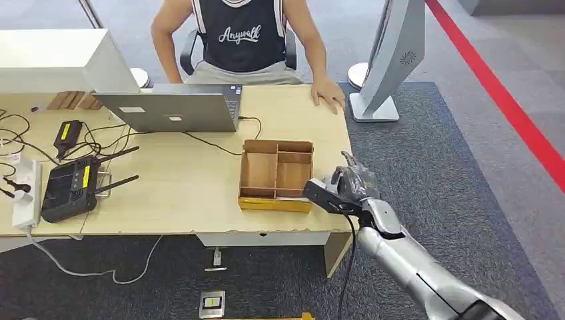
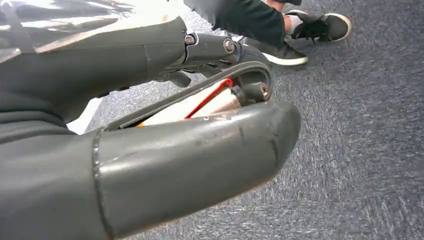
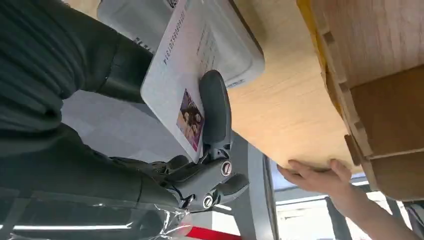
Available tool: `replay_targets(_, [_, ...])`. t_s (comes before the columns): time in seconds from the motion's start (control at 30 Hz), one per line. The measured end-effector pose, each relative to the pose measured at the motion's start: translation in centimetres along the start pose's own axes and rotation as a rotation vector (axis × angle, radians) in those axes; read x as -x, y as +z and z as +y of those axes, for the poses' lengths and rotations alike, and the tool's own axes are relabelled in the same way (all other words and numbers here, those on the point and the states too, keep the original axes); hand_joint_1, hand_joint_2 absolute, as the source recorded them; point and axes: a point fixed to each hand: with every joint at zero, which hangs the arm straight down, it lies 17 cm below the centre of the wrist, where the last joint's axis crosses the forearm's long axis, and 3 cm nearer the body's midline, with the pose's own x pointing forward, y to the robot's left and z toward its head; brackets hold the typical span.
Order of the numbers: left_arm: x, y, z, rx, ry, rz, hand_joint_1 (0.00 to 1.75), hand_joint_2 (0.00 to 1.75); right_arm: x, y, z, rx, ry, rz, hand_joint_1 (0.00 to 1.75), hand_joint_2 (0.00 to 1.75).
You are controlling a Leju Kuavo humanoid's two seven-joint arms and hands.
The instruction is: Pass the card to the sensor for recognition and then transmit it.
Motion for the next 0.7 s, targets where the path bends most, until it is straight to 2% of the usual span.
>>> replay_targets(0.7, [0.2,0.1,-0.1,0.003,0.001,0.012,0.0,0.0,0.8,0.7,2.2,-0.028,-0.015,0.028,1.75,1.75])
